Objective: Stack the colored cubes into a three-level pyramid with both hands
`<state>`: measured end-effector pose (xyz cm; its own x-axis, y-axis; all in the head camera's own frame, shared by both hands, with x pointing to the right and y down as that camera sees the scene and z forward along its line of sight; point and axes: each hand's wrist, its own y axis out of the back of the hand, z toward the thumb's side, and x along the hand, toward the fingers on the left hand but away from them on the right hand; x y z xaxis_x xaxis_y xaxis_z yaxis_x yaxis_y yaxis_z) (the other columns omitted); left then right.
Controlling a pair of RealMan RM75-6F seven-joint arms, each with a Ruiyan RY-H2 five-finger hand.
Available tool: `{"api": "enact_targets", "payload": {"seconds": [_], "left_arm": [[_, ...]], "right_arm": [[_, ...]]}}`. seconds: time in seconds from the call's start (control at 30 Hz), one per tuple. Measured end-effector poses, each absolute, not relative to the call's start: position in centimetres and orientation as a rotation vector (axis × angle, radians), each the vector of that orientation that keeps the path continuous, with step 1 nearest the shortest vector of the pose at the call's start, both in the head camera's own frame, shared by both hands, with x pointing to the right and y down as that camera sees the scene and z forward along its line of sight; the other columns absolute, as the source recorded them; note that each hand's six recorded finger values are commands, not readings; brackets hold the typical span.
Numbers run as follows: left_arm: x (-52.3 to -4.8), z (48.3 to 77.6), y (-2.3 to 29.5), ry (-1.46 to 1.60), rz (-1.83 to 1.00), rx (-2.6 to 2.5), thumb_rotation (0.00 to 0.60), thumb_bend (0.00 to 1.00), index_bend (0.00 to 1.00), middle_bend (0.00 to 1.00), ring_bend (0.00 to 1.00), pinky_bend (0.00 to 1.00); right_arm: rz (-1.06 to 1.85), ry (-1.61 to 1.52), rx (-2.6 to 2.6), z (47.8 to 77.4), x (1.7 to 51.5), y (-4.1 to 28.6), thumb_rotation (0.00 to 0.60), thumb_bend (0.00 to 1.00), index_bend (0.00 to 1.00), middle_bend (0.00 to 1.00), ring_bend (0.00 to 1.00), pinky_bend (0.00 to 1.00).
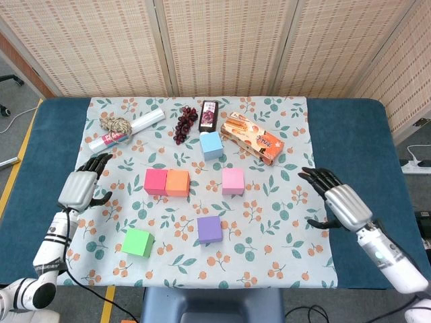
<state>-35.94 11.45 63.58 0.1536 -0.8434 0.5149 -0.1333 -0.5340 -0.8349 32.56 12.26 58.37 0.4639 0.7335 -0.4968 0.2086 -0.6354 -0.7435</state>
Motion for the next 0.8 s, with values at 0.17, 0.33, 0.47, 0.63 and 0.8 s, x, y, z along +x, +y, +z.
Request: {"api": "enact_targets", "payload": {"seconds": [0.17, 0.33, 0.47, 0.63, 0.8], "left_arm": [[-36.6, 62.2, 13.4, 0.917, -1.370, -1.800, 0.600, 0.31, 0.15, 0.16, 0.16, 0.26], [-36.9, 60.9, 15.1, 0.928, -1.304, -1.797, 0.600, 0.31, 0.18, 0.17, 0.17, 0.26], [-36.9, 60.7, 16.0, 0.930, -1.283, -1.812, 0.600, 0.31, 0.19, 0.17, 0.17, 0.26], [-36.7, 60.7, 16.5, 0.939, -1.271, -1.829, 0.600, 0.31, 0.19, 0.17, 0.17, 0.26], [-36.7, 60.8, 16.8, 0.933, -1.273, -1.844, 0.600, 0.31, 0.20, 0.17, 0.17, 0.27]], "right_arm": [[1.115, -0.676, -2.215, 61.8, 27.8, 9.3, 0.600, 0.00, 0.00, 0.01, 0.00, 0.00], [1.130, -0.556, -2.252, 65.6, 22.6, 6.5, 0.600, 0.00, 0.00, 0.01, 0.00, 0.00], [1.163, -0.497, -2.228, 68.3, 19.8, 4.8, 0.600, 0.00, 0.03, 0.04, 0.00, 0.00], [1.236, -0.486, -2.213, 71.4, 18.4, 3.6, 0.600, 0.00, 0.07, 0.05, 0.00, 0.00], [1.272, -0.475, -2.225, 73.2, 16.9, 3.2, 0.600, 0.00, 0.07, 0.06, 0.00, 0.00]]}}
